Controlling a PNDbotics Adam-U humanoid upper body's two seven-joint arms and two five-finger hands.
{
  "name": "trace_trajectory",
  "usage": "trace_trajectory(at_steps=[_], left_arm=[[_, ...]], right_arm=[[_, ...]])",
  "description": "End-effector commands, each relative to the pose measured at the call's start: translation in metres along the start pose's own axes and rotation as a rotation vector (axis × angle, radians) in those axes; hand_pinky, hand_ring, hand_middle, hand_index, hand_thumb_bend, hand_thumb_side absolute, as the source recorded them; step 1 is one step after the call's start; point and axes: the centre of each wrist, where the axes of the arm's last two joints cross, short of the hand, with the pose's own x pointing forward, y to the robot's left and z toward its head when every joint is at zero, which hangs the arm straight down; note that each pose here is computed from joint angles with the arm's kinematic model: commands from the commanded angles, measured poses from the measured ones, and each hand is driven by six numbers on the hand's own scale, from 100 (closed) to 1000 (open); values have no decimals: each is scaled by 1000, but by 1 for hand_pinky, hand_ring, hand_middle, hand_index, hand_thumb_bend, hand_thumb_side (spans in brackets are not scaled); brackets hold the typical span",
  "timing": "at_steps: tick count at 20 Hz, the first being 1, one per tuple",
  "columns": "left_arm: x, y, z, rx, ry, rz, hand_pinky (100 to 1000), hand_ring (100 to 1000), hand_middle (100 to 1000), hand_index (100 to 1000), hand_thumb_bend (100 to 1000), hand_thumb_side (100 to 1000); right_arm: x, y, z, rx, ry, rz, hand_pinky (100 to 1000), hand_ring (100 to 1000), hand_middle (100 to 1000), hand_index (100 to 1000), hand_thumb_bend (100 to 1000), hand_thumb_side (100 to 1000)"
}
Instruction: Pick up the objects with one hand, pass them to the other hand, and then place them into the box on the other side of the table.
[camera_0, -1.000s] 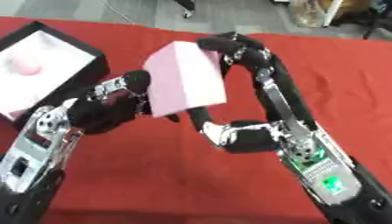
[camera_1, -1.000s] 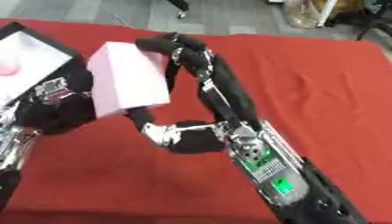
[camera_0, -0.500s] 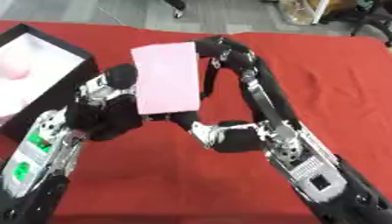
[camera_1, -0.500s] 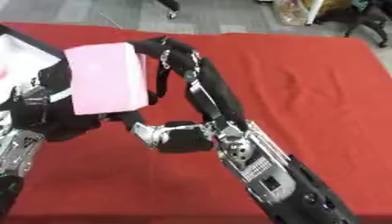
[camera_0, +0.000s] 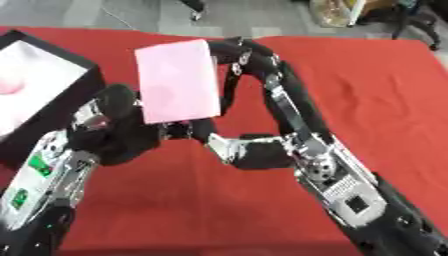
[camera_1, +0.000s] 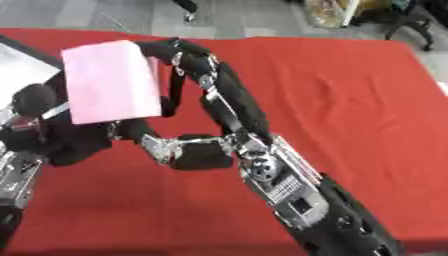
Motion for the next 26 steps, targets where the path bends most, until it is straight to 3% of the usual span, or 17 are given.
trace_trajectory(at_steps=[1,3,11,19,26], left_arm=[[14,-4,-11,-44,-60,-23,822,1000,887,962,575,819],[13,-3,-11,-37,-60,-14,820,1000,883,959,582,822],[13,-2,-11,24,-18,-7,791,983,810,915,444,852],[13,-2,-12,72,30,-25,757,918,727,858,295,845],[9,-1,-12,110,62,-23,708,815,572,761,166,790]], right_arm=[[-4,0,3,36,30,26,748,336,428,613,100,383],[-4,0,3,38,30,29,749,336,428,613,100,386],[-2,-3,2,30,7,66,752,337,426,610,100,385],[-1,-5,2,10,-44,100,748,332,406,580,100,306],[-3,-3,4,7,-63,90,744,331,413,587,100,281]])
